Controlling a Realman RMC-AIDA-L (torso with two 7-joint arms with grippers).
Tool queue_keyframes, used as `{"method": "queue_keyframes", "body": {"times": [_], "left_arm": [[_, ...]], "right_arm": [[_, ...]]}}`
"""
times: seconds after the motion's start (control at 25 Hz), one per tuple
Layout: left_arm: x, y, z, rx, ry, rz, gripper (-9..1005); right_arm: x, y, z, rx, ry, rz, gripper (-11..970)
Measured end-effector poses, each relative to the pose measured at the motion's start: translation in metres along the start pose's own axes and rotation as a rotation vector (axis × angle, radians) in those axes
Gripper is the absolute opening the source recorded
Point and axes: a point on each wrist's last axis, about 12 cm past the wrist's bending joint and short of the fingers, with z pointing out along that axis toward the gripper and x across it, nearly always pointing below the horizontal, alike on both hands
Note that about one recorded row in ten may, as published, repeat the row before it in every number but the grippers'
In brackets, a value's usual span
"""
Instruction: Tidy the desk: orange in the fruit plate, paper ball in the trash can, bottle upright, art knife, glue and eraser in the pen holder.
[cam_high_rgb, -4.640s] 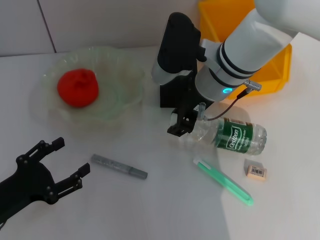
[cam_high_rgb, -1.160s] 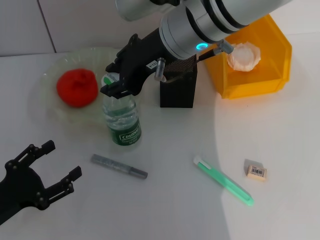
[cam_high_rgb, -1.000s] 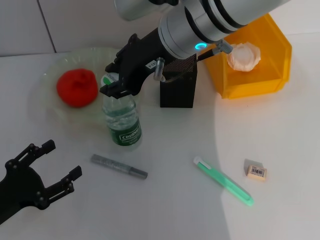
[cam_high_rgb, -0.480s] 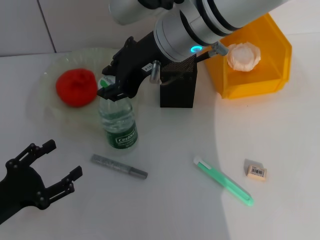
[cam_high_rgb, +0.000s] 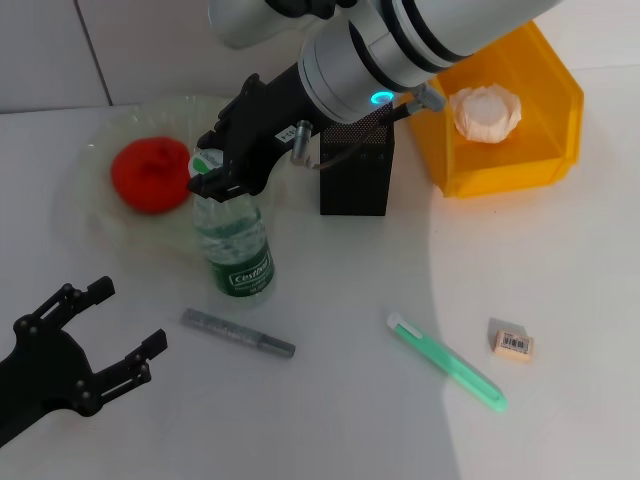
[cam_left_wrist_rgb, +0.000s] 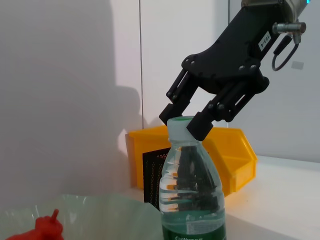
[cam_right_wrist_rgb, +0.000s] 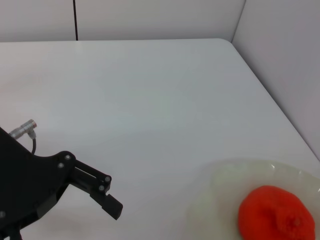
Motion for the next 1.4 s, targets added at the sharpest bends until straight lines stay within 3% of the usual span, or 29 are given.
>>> {"method": "queue_keyframes", "body": {"times": [0.64, 0.88, 1.04, 1.2, 1.4], "left_arm": [[-0.001, 0.002, 0.004, 0.003, 0.000, 0.005, 872], [-0.001, 0.002, 0.004, 0.002, 0.000, 0.003, 872], [-0.001, 0.002, 0.004, 0.005, -0.002, 0.003, 872], [-0.001, 0.001, 0.004, 0.007, -0.003, 0.004, 872], [-0.001, 0.001, 0.003, 0.007, -0.003, 0.005, 872]], "right_arm": [[-0.003, 0.004, -0.005, 0.022, -0.029, -0.024, 555], [-0.006, 0.005, -0.020, 0.072, -0.089, -0.033, 741], [-0.003, 0.002, -0.040, 0.135, -0.188, -0.002, 740], [0.011, -0.002, -0.071, 0.162, -0.330, 0.070, 745], [0.058, -0.001, -0.105, 0.136, -0.509, 0.141, 753]]}}
